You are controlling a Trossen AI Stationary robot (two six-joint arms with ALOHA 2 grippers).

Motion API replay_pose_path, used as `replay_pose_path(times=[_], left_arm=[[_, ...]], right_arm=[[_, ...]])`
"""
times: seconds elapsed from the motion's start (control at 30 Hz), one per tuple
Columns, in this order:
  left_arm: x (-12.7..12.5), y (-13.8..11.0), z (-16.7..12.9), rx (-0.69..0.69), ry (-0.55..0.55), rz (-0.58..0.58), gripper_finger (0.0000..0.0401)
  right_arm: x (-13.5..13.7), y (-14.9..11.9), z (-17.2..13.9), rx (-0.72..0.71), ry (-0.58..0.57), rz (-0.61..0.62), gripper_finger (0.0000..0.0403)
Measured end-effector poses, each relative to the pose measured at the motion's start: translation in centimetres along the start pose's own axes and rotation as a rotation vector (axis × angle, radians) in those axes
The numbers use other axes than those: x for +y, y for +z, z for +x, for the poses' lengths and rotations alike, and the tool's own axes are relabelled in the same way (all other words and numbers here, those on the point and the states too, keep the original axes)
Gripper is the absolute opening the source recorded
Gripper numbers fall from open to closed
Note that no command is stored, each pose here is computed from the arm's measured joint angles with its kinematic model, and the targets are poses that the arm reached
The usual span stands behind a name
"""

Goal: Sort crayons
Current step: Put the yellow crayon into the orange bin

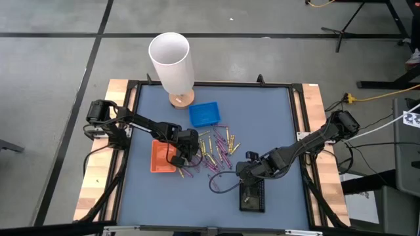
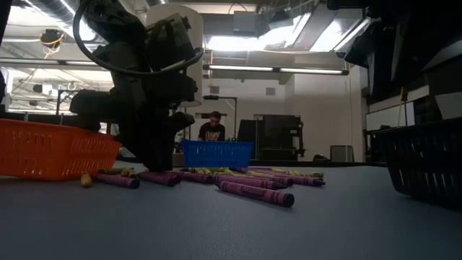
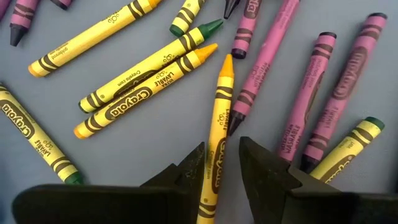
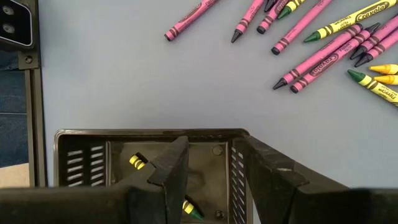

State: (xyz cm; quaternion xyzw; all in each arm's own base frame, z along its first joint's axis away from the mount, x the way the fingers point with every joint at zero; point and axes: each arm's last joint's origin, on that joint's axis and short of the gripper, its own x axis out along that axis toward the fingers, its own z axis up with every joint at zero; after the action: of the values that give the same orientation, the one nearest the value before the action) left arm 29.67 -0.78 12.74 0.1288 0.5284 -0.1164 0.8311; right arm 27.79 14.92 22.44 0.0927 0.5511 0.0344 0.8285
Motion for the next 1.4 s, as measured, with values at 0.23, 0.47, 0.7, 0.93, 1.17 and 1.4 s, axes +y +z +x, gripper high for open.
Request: replay_pose_path(times=[0.23, 0.47, 0.7, 0.93, 1.17, 1.4], left_arm=[[0.0, 0.0, 0.0, 0.002, 0.001, 0.000, 0.0091], [0.0, 0.0, 0.0, 0.004, 0.003, 0.001, 0.0088], [0.0, -0.1, 0.0, 0.006, 0.000, 0.001, 0.0050], [0.0, -0.1, 0.0, 0.007, 0.002, 0.001, 0.0015], [0.0, -0.1, 0.0, 0.005, 0.005, 0.001, 0.0007], [0.2, 0.3, -1.4, -0.036, 0.057, 0.002, 0.0006]], right_arm=[[0.0, 0.0, 0.0, 0.000, 0.000, 0.000, 0.0152], [0.0, 0.0, 0.0, 0.000, 0.000, 0.000, 0.0152], [0.0, 0.0, 0.0, 0.000, 0.000, 0.000, 0.0152], [0.0, 0.0, 0.0, 0.000, 0.000, 0.000, 0.0152], [0.0, 0.0, 0.0, 0.000, 0.000, 0.000, 0.0152], [0.0, 0.0, 0.0, -0.004, 0.002, 0.000, 0.0152]])
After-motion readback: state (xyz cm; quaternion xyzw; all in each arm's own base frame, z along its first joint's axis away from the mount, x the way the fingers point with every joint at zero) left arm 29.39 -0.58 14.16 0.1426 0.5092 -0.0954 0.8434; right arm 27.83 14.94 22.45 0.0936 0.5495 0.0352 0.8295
